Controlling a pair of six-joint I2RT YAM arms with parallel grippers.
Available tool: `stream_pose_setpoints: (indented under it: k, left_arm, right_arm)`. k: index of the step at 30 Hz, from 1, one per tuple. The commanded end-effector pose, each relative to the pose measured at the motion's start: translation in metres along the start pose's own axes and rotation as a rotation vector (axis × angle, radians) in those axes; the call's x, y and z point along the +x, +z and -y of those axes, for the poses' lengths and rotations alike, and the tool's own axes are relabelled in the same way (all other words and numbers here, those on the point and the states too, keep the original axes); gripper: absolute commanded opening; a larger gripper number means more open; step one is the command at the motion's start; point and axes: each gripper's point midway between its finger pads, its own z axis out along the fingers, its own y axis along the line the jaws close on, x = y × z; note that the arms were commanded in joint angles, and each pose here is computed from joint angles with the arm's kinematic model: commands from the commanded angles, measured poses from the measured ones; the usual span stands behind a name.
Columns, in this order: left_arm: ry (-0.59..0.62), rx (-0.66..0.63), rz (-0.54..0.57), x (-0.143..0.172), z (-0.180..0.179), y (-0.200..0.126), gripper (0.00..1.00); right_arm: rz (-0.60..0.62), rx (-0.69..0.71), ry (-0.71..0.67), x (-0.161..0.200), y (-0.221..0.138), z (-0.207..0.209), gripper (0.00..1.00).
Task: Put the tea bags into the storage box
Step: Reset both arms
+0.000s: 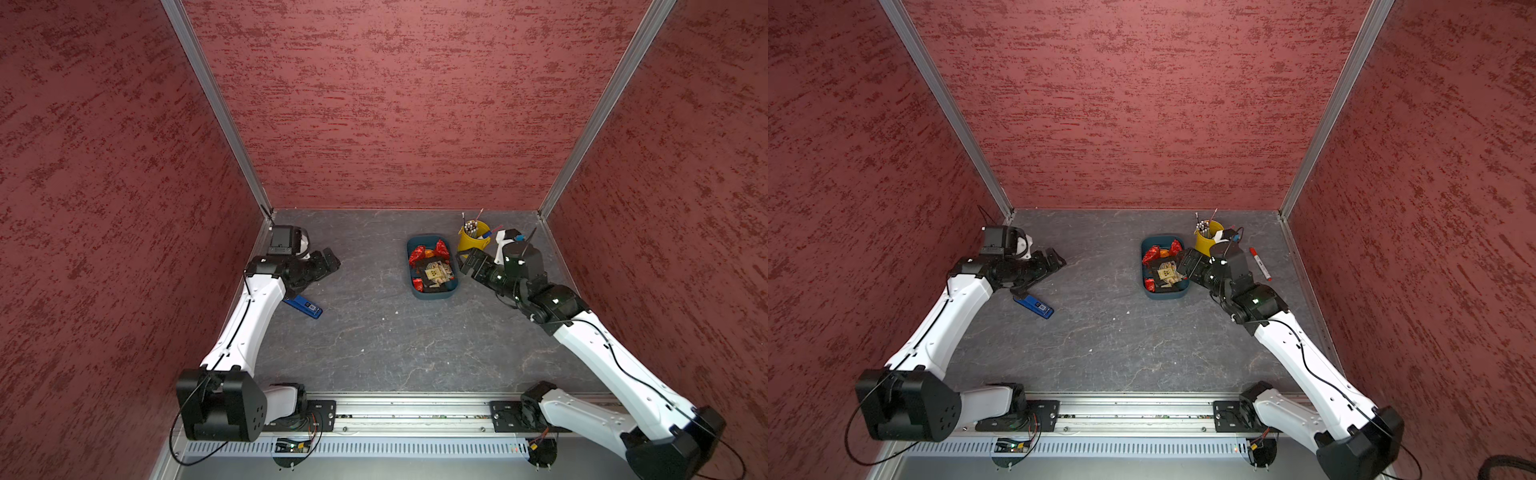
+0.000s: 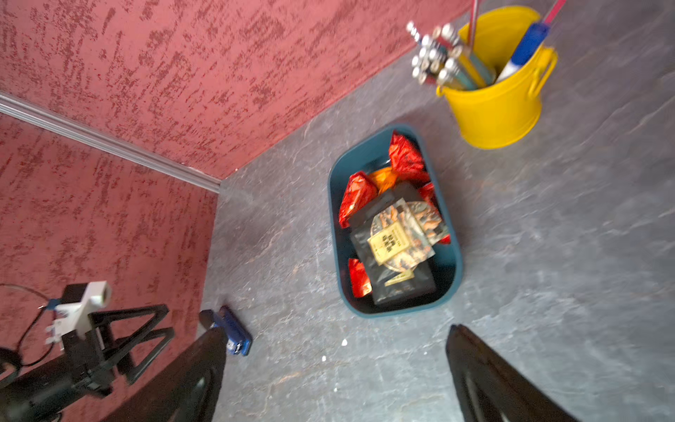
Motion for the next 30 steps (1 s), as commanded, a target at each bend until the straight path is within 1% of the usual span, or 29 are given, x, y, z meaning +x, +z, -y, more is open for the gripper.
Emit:
stream_pose_setpoints:
  k: [1, 2, 5, 6, 8, 11, 13, 15, 18, 20, 22, 24, 27, 30]
  left_arm:
    - [0.078, -0.041, 0.268, -0.037, -0.015, -0.013, 1.00]
    - [0.111, -0.025, 0.338, -0.044, -0.016, -0.014, 1.00]
    - [0.219, -0.030, 0.515, -0.060, -0.022, -0.015, 1.00]
    - [0.261, -0.035, 0.559, -0.062, -0.023, -0.013, 1.00]
    - [0.333, -0.059, 0.621, -0.067, -0.026, -0.011, 1.00]
    - [0.430, -0.106, 0.650, -0.069, -0.032, 0.001, 1.00]
    - [0.441, -0.113, 0.671, -0.068, -0.037, 0.011, 1.00]
    - [0.441, -0.082, 0.704, -0.064, -0.039, 0.021, 1.00]
    - [0.433, -0.036, 0.776, -0.060, -0.040, 0.031, 1.00]
    - [0.472, -0.049, 0.789, -0.056, -0.043, 0.039, 1.00]
    - [0.492, -0.060, 0.809, -0.056, -0.045, 0.045, 1.00]
    - [0.477, -0.074, 0.798, -0.055, -0.051, 0.054, 1.00]
    - [0.495, -0.060, 0.808, -0.047, -0.056, 0.071, 1.00]
    - [0.531, -0.068, 0.828, -0.040, -0.056, 0.080, 1.00]
  right_arm:
    - [0.138, 0.144, -0.197, -0.025, -0.011, 0.023, 0.98]
    - [0.173, 0.162, -0.242, -0.030, -0.011, 0.026, 0.98]
    - [0.249, 0.229, -0.374, -0.035, -0.001, 0.040, 0.98]
    - [0.263, 0.273, -0.393, -0.036, 0.003, 0.049, 0.99]
    - [0.288, 0.381, -0.389, -0.038, 0.007, 0.069, 0.98]
    - [0.339, 0.533, -0.420, -0.045, 0.009, 0.093, 0.98]
    - [0.421, 0.653, -0.381, -0.053, 0.001, 0.113, 0.98]
    - [0.486, 0.711, -0.363, -0.060, -0.003, 0.125, 0.98]
    - [0.526, 0.727, -0.315, -0.062, -0.001, 0.144, 0.98]
    - [0.544, 0.742, -0.304, -0.060, 0.004, 0.161, 0.98]
    - [0.569, 0.756, -0.347, -0.059, 0.011, 0.172, 0.98]
    - [0.604, 0.758, -0.397, -0.058, 0.018, 0.179, 0.99]
    - [0.672, 0.736, -0.446, -0.053, 0.024, 0.183, 0.98]
    - [0.713, 0.765, -0.525, -0.051, 0.033, 0.189, 0.98]
